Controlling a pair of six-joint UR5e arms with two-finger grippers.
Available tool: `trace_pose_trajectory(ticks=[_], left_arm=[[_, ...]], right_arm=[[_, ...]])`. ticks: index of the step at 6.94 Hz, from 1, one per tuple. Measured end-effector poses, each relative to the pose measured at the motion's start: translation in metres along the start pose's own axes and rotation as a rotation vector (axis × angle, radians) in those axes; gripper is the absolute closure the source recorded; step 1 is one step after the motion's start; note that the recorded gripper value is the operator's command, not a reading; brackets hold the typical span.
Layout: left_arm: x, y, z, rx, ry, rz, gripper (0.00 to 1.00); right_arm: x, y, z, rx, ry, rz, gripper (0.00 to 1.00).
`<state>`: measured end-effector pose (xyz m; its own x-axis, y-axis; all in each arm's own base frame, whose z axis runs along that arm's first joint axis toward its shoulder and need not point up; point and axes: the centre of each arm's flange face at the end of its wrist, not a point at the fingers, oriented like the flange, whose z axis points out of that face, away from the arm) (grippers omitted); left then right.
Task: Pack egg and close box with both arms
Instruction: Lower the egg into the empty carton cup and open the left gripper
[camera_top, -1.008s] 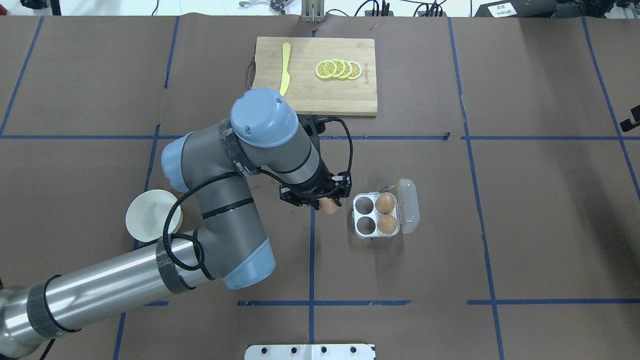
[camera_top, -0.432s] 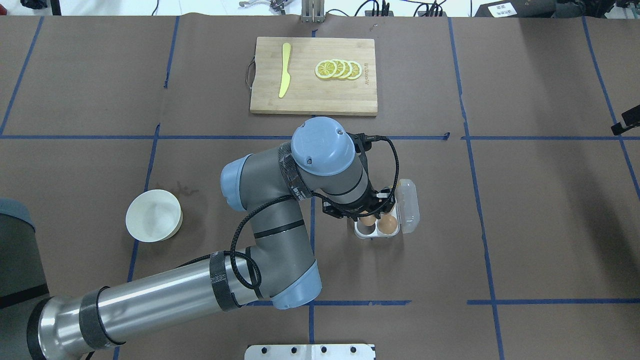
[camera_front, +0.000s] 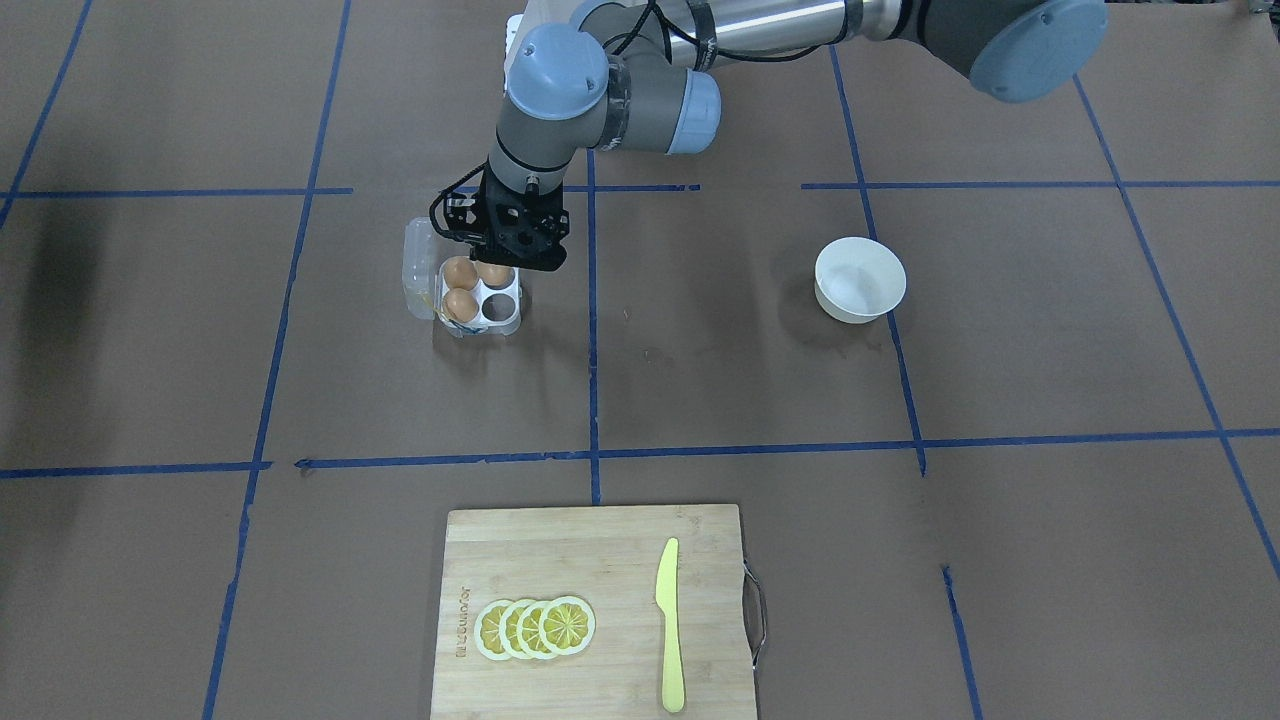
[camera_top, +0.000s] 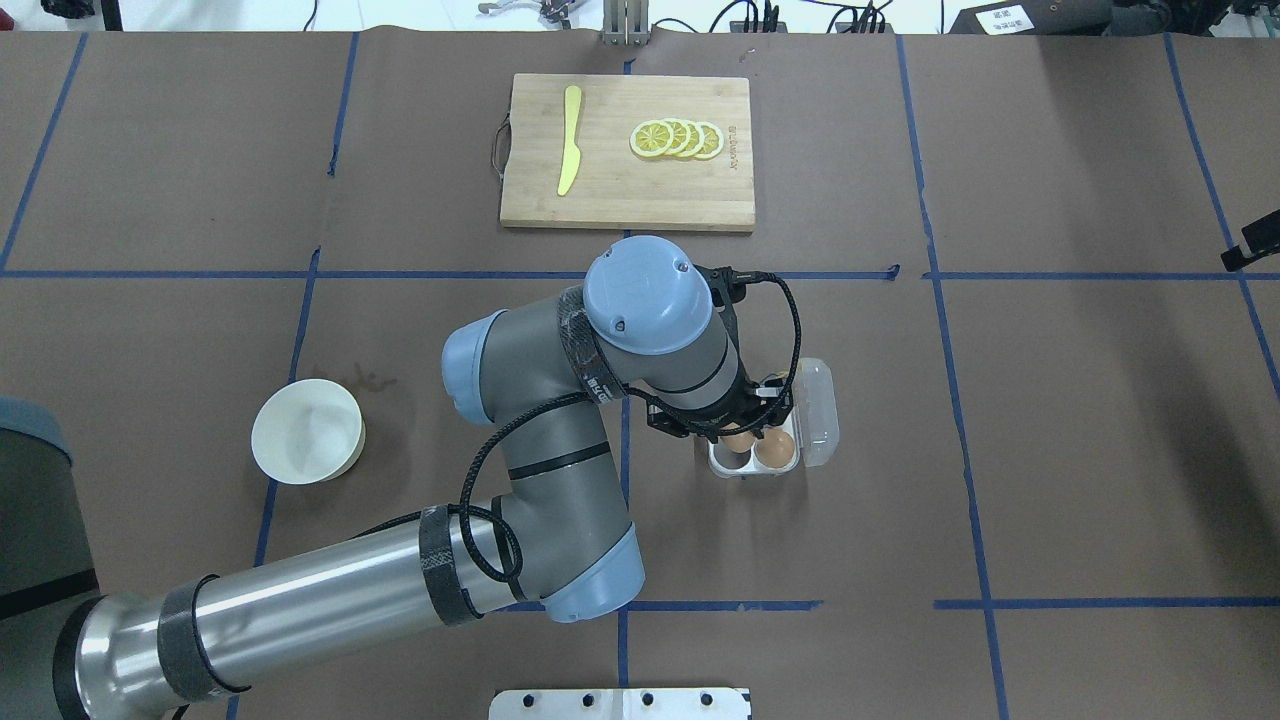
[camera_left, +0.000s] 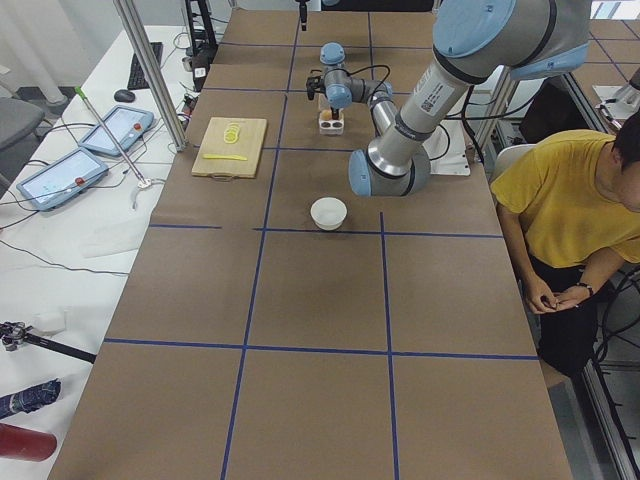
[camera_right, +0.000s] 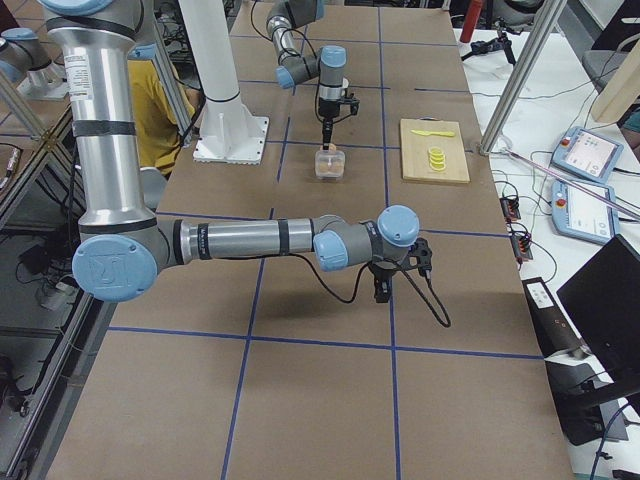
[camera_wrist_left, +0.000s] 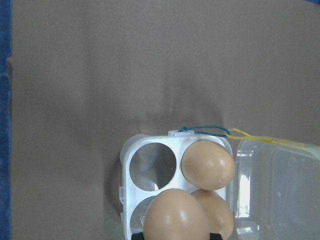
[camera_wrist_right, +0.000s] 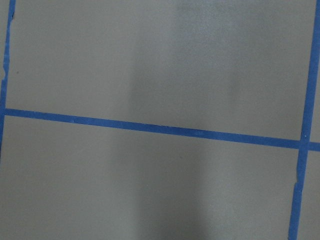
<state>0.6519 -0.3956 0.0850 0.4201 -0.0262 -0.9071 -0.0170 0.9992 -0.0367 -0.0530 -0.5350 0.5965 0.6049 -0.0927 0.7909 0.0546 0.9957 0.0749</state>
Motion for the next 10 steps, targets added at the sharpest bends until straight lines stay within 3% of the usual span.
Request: trace_pose_trajectory(ticks=[5, 6, 7, 8, 10], left_arm=[[-0.0053, 0.0021, 0.0005, -0.002, -0.001, -0.001, 0.85], [-0.0054, 0.0023, 0.0001, -0.002, 0.0, -0.001, 0.64], [-0.0053, 0.0024, -0.0001, -0.002, 0.0, -0.001, 0.2], [-0.0055, 0.0025, -0.0002, -0.002, 0.001, 0.0, 0.0], [-0.0065, 0.0023, 0.0002, -0.001, 0.001, 0.003, 0.0]], right_arm=[[-0.0016, 0.0002, 0.0033, -0.006, 0.002, -0.003, 0.0], [-0.0017, 0.0002, 0.0039, -0.007, 0.003, -0.003, 0.0], [-0.0016, 0.0002, 0.0043, -0.007, 0.003, -0.003, 0.0], [-0.0015, 0.0002, 0.0045, -0.008, 0.004, -0.003, 0.0], [-0.0015, 0.0003, 0.0047, -0.008, 0.004, -0.003, 0.0]])
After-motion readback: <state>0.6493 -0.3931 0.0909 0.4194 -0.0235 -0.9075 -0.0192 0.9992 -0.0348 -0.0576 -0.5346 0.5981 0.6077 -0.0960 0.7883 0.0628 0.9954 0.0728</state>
